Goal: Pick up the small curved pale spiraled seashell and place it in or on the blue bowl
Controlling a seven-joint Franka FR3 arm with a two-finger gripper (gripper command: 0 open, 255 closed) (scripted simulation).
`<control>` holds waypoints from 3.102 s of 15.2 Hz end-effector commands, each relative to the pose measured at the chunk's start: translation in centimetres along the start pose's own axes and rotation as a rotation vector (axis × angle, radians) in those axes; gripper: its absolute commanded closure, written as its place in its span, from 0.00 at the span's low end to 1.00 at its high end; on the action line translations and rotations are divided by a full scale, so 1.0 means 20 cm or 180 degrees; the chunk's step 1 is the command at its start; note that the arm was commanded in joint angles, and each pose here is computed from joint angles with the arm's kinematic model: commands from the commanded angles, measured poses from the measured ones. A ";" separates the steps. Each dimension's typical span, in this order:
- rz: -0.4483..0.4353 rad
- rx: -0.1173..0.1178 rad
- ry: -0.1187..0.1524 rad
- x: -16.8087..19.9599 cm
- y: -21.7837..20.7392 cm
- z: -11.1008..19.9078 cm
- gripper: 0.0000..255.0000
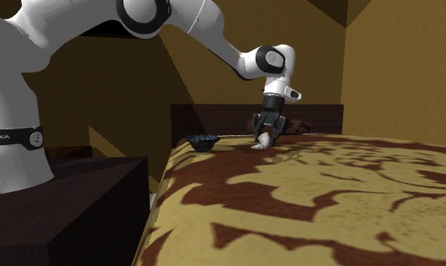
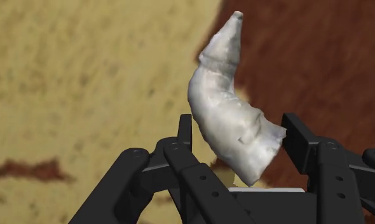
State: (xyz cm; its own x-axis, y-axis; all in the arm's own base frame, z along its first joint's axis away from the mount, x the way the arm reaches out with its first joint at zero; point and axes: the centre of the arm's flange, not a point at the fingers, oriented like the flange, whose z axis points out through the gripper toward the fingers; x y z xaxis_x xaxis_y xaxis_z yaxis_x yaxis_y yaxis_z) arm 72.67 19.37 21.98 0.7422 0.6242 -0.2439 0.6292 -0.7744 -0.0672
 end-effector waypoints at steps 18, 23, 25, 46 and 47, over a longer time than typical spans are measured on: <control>0.0000 0.0001 -0.0002 0.02 -0.61 -0.22 1.00; 0.0000 0.0001 -0.0002 0.06 -0.93 -0.20 1.00; -0.0003 0.0002 -0.0002 0.07 -0.93 -0.20 1.00; 0.0381 -0.0198 0.0620 -0.41 -0.62 0.65 0.00; 0.0381 -0.0198 0.0620 -0.41 -0.62 0.65 0.00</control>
State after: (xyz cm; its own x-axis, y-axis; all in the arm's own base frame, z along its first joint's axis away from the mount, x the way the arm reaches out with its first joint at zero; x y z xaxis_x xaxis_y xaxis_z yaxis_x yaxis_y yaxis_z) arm 55.66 22.53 12.58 0.8390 0.5413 -0.0557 0.5427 -0.8399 0.0121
